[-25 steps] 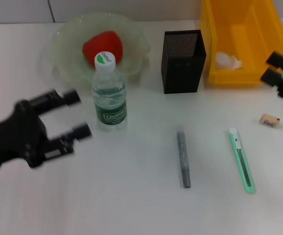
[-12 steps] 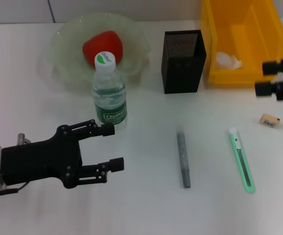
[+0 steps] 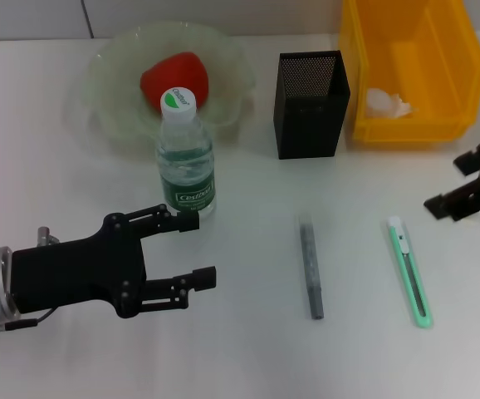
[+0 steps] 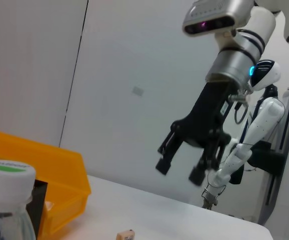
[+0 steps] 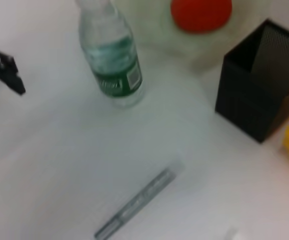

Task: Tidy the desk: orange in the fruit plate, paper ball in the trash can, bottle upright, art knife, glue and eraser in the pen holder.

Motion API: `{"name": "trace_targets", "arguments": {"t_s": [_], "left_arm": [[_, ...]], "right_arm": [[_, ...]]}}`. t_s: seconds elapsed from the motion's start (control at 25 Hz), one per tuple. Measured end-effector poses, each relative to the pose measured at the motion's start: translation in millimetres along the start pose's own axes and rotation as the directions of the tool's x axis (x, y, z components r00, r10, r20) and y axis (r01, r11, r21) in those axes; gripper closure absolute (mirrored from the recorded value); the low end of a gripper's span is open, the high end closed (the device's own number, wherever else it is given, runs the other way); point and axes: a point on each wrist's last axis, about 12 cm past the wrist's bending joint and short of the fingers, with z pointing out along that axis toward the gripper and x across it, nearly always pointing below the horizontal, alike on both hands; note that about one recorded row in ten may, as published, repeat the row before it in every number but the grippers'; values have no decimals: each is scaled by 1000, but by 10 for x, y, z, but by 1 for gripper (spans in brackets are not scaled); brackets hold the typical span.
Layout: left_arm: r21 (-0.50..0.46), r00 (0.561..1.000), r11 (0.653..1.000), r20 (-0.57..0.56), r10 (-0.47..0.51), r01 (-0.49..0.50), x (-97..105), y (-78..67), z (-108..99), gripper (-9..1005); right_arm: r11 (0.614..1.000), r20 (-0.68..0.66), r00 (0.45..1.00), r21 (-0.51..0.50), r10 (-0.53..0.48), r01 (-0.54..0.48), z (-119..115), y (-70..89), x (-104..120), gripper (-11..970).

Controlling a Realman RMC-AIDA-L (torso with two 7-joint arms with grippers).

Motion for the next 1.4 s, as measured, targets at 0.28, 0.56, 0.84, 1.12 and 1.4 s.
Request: {"name": "trace_targets", "arguments": {"t_s": [0.28,0.56,0.84,1.12,1.4], "left_arm": [[-7,1000,1000,-9,-1,1,12,9,13,194],[-26,1000,1000,-21,-6,5,45,22,54,194],[-33,1000,999,-28,-6,5,47,37,67,194],[-36,1000,999,-29,-8,7,52,39,72,195],[-46,999,999,-38,-9,8,65,53,112,195]], "right_arm": [[997,-72,995,37,70,-67,266,-76,-87,184],[990,-112,984,46,141,-136,574,-127,-147,184],[982,-146,971,39,187,-183,874,-145,-169,184],[973,-209,951,72,228,-217,1039,-218,-142,185],[968,-225,943,111,247,-227,1118,-275,-156,185]]}}
